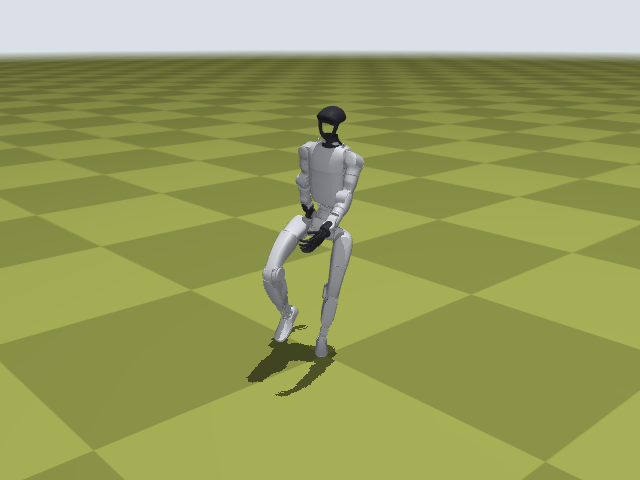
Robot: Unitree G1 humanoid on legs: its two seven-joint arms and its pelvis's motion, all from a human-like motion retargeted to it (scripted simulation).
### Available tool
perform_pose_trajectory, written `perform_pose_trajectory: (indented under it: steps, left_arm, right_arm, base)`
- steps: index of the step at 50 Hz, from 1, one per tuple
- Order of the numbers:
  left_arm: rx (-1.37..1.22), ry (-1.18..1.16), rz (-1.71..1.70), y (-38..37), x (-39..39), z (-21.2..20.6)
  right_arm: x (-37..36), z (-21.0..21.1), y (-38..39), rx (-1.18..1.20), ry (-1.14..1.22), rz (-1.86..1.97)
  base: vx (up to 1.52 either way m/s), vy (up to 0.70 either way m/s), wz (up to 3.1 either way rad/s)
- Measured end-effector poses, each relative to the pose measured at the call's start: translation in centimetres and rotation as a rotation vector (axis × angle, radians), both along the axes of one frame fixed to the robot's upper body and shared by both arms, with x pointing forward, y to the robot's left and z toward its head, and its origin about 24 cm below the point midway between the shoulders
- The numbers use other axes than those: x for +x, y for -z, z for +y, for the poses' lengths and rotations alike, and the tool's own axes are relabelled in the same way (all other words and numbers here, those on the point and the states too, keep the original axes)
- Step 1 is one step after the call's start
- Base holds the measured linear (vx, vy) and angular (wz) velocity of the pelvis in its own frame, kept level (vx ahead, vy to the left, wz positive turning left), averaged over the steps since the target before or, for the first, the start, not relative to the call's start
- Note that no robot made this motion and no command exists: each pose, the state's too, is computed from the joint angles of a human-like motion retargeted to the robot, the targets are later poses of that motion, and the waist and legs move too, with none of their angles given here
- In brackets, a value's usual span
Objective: In place motions
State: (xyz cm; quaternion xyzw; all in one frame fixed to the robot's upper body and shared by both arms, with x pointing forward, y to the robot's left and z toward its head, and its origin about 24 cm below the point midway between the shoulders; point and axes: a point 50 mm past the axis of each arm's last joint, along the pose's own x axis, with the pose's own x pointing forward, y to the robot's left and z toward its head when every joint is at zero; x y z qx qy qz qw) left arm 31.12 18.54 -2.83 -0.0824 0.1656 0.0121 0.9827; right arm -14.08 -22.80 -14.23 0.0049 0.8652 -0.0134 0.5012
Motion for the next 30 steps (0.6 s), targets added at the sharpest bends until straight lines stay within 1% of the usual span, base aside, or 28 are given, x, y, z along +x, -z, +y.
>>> perform_pose_trajectory:
  steps: [4, 8, 13, 17, 20, 23, 27, 30]
  left_arm:
    - [-0.02, 0.013, 0.026, 0.8, -0.7, -0.6]
    - [-0.025, 0.057, 0.159, 4.1, -3.8, -1.2]
    - [-0.07, 0.106, 0.477, 10.4, -12.4, -2.5]
    - [-0.155, 0.112, 0.754, 13.8, -20.4, -3.6]
    - [-0.178, 0.082, 0.949, 15.0, -26.2, -3.4]
    - [-0.145, 0.017, 1.14, 15.4, -30.9, -3.5]
    - [-0.231, -0.127, 1.285, 15.0, -35.1, -3.8]
    - [-0.291, -0.165, 1.362, 14.7, -36.7, -4.4]
  right_arm:
    - [0.6, 0.4, 0.3, 0.001, 0.028, -0.03]
    - [3.4, 1.0, 1.5, 0.033, 0.007, -0.131]
    - [8.1, 1.9, 2.9, 0.069, -0.112, -0.286]
    - [13.1, 2.8, 3.6, 0.081, -0.2, -0.452]
    - [16.3, 4.0, 3.7, 0.135, -0.234, -0.559]
    - [20.1, 5.0, 3.4, 0.203, -0.241, -0.672]
    - [24.8, 6.2, 2.4, 0.285, -0.35, -0.832]
    - [26.0, 6.4, 2.1, 0.273, -0.401, -0.89]
  base:
    - [0.04, -0.01, -0.57]
    - [0.06, 0.03, -0.93]
    - [-0.04, 0.02, -0.97]
    - [-0.11, 0.11, -0.18]
    - [-0.11, 0.12, -0.78]
    - [-0.35, 0.11, -0.29]
    - [-0.34, 0.04, 0.05]
    - [-0.2, 0.11, 0.34]
